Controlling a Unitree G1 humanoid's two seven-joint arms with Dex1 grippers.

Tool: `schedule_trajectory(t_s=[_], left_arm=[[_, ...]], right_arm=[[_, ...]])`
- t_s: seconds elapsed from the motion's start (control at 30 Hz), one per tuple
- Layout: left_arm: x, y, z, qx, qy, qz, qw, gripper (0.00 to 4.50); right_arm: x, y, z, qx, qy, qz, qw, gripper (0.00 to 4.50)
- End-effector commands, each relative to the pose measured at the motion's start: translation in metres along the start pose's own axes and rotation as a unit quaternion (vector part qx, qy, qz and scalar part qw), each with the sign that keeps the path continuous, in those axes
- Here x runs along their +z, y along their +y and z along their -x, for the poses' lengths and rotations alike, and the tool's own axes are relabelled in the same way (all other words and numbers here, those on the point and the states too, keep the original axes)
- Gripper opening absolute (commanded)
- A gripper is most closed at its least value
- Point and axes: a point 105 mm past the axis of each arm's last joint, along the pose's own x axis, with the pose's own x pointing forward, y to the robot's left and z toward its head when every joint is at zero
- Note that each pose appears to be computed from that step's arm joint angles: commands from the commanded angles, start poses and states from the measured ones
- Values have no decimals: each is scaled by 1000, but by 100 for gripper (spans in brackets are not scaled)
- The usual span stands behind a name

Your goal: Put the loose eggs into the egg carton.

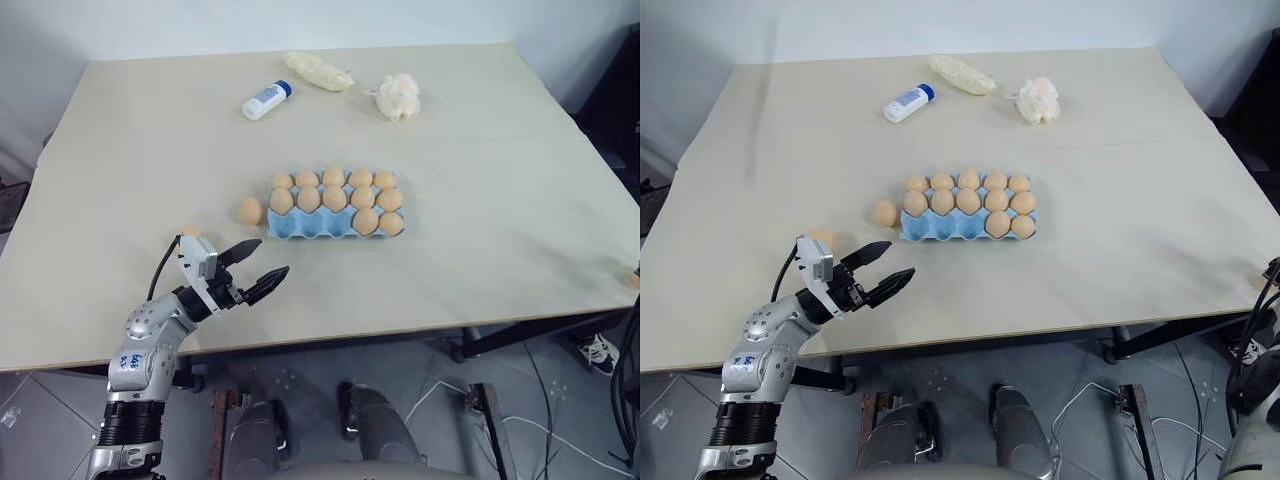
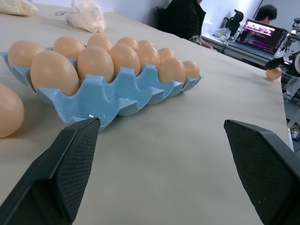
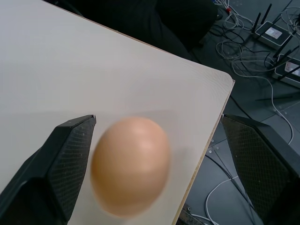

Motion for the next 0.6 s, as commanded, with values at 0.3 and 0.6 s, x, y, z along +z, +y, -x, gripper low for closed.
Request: schedule_trajectory(t_s=[0.3, 0.6], left_arm=[[14, 1, 3, 7, -18, -23, 1000, 450], [13, 0, 6, 15, -19, -24, 999, 450]], right_arm=[[5, 4, 1, -11, 13, -2, 1000, 285], [5, 6, 1, -4, 18, -10, 1000, 163]])
